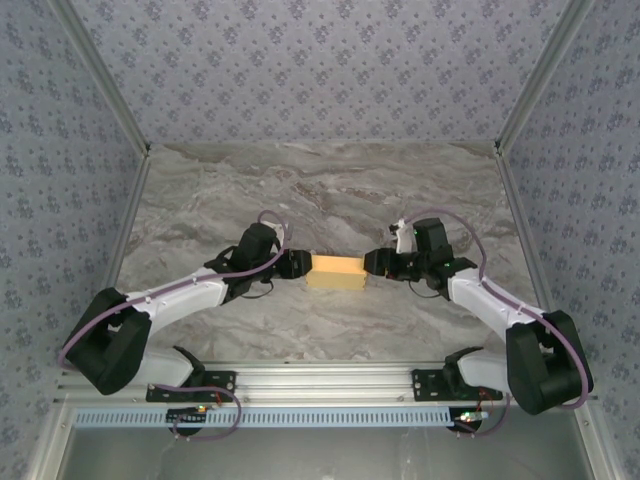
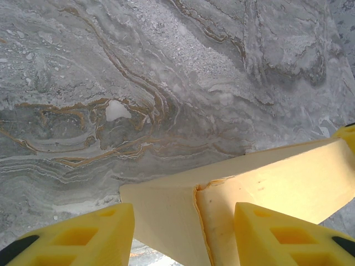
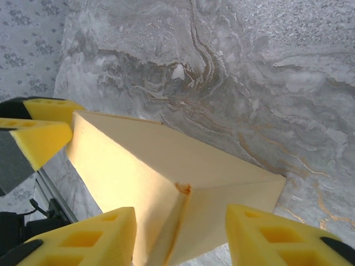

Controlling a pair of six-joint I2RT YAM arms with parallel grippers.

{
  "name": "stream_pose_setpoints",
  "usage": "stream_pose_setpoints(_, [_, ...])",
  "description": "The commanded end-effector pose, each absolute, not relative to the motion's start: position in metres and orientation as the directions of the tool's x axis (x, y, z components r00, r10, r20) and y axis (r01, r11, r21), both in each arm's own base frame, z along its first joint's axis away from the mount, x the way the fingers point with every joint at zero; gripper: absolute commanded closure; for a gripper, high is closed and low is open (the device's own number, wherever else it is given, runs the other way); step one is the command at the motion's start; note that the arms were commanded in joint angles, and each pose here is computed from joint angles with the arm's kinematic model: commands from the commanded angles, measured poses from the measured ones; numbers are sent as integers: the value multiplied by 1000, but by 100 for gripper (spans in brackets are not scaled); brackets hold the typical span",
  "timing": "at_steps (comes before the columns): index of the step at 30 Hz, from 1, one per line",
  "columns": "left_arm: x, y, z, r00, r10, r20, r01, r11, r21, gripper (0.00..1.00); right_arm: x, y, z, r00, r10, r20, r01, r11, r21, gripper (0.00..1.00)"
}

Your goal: Fold the paper box

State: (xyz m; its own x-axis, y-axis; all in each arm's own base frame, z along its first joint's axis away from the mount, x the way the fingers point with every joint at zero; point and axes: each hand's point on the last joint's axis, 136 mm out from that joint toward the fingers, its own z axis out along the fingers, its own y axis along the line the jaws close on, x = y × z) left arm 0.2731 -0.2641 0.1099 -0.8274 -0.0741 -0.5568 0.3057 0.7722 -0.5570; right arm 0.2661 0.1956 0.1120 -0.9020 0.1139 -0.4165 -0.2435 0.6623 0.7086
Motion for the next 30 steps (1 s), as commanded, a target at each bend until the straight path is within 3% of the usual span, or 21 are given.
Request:
stream_pose_setpoints(1, [264, -259, 91, -859, -38, -511, 280, 801, -529, 51, 258, 195, 99, -922, 101, -373, -222, 653, 724, 58])
stream_pose_setpoints(11, [252, -256, 79, -888, -31, -459, 256, 795, -549, 57, 249, 184, 67, -941, 115, -319, -163, 672, 722, 73])
stream_pose_setpoints(19, [256, -261, 96, -876, -61, -479, 264, 770, -581, 61, 260, 189, 80, -930, 122, -348, -186, 660, 728, 74])
stream_pose_setpoints(24, [271, -269, 122, -845, -82, -528, 291, 758, -584, 48, 278, 197, 111, -905, 113, -410, -241, 658, 713, 64])
stream_pose_setpoints(30, [284, -272, 158, -794, -119, -597, 327, 744, -583, 40, 289, 198, 140, -870, 117, -478, -285, 672, 683, 49])
